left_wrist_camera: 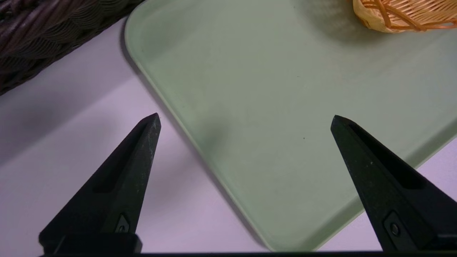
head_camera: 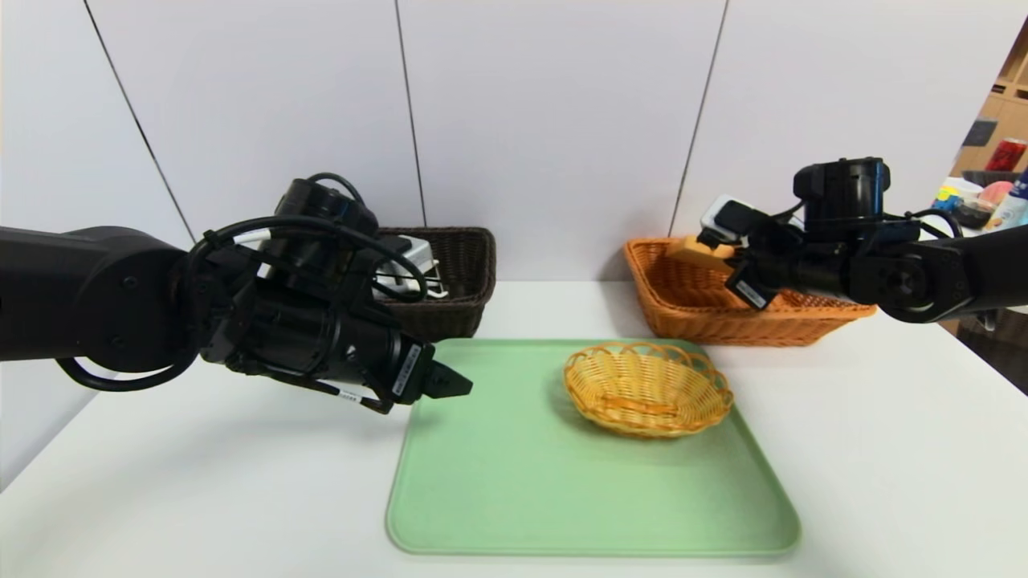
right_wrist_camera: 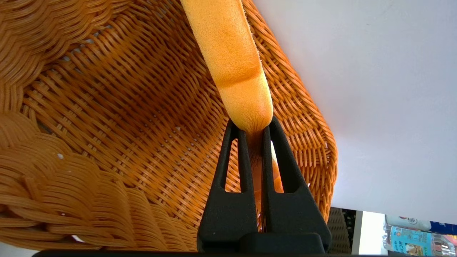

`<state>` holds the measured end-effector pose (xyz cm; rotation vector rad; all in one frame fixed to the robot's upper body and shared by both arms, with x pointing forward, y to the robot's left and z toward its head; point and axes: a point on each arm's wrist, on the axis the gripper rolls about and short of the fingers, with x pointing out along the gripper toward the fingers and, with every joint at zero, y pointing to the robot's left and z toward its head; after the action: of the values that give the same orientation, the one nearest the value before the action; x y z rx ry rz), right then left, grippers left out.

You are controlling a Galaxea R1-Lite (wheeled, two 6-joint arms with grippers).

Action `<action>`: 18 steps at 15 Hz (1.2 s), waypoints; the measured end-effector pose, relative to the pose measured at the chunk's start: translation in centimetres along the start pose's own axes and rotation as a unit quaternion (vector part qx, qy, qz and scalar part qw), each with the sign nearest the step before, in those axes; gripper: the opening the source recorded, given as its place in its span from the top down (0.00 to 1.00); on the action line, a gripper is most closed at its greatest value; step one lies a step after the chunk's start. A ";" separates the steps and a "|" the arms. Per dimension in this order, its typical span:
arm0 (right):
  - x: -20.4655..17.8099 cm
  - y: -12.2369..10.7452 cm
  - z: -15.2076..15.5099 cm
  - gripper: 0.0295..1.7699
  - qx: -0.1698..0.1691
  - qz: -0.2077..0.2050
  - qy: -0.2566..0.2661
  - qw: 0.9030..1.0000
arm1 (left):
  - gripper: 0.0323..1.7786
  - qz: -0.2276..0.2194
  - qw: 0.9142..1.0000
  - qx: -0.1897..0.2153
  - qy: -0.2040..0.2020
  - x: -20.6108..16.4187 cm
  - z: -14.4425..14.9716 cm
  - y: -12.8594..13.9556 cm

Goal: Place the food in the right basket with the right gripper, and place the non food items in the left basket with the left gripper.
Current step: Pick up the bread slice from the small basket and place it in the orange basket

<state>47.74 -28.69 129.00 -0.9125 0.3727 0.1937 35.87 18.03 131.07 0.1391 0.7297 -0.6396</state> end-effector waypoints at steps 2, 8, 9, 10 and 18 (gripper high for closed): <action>-0.1 0.1 -0.2 0.95 -0.001 0.010 0.009 1.000 | 0.05 -0.001 1.000 0.001 -0.005 0.0 0.1 0.0; -0.7 -0.1 0.0 0.54 0.000 0.011 0.008 1.000 | 0.05 -0.001 1.000 0.001 -0.006 0.1 0.1 0.0; -0.8 -0.2 0.0 0.48 0.000 0.011 0.008 1.000 | 0.05 -0.001 1.000 0.001 -0.006 0.1 0.1 0.0; -0.8 -0.2 0.1 0.43 0.000 0.010 0.007 1.000 | 0.05 -0.001 1.000 0.001 -0.006 0.1 0.1 0.0; -4.5 -2.1 1.2 0.17 0.008 -0.002 -0.004 1.000 | 0.05 -0.001 1.000 0.005 -0.014 -0.8 0.2 -0.2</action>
<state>44.56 -29.00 132.95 -0.8958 0.3641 0.1911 35.48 18.18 131.76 0.1370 0.6995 -0.6463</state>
